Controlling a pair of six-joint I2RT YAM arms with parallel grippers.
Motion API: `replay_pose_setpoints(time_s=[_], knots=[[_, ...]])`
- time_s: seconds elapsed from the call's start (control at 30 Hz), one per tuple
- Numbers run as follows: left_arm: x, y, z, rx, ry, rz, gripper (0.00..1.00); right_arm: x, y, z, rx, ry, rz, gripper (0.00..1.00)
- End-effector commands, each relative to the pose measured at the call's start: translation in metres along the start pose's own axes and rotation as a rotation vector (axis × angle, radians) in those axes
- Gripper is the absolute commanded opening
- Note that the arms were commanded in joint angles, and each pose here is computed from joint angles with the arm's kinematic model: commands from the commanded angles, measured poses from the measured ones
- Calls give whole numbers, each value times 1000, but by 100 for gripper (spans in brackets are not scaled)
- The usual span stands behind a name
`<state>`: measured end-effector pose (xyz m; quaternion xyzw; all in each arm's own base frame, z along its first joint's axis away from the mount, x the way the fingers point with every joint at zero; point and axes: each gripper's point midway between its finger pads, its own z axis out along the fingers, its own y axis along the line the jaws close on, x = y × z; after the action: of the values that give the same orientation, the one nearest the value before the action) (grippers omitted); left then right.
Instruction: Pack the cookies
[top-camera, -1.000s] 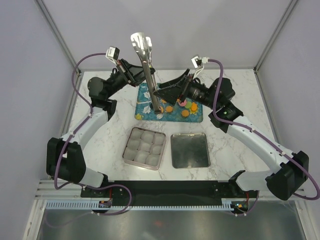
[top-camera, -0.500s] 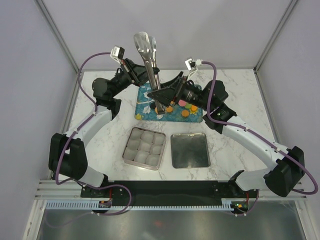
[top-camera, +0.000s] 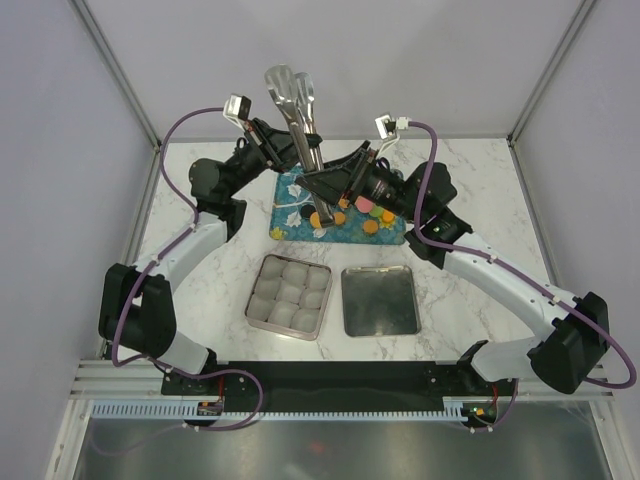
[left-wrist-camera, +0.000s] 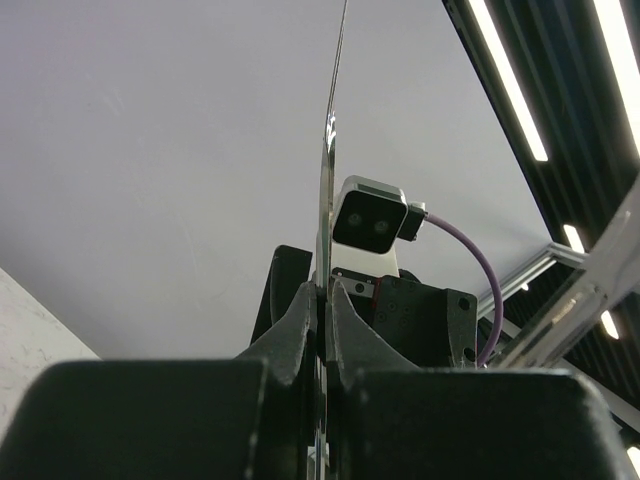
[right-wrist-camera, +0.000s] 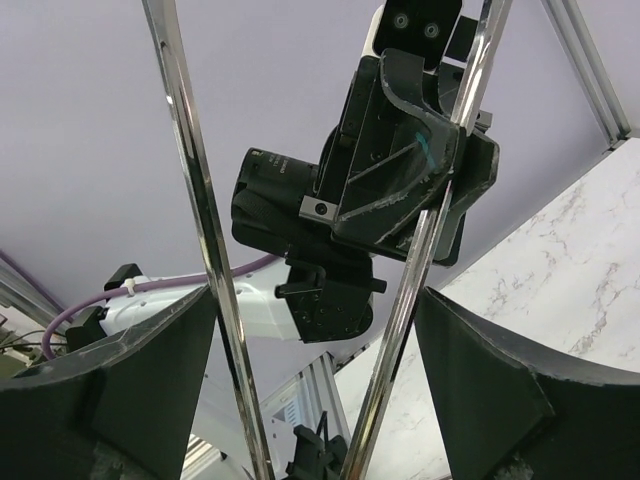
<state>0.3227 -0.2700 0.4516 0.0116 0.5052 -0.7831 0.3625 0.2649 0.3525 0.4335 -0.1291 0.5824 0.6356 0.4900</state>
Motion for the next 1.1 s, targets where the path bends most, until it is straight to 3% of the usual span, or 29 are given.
replay_pose_setpoints(time_s=[0.0, 0.2, 0.47, 0.7, 1.07], knots=[[-4, -12, 0, 48, -41, 19, 2, -10, 10, 3, -32, -48, -10, 87], [-3, -6, -2, 31, -46, 19, 2, -8, 4, 3, -3, -55, -12, 86], [-3, -3, -5, 24, -70, 22, 2, -6, -1, 4, 18, -57, -11, 78], [-1, -1, -5, 23, -62, 30, 2, -6, -3, 5, 26, -55, -13, 59], [0, -1, -4, -9, -53, 80, 35, -9, -3, 2, 42, -66, -33, 51]])
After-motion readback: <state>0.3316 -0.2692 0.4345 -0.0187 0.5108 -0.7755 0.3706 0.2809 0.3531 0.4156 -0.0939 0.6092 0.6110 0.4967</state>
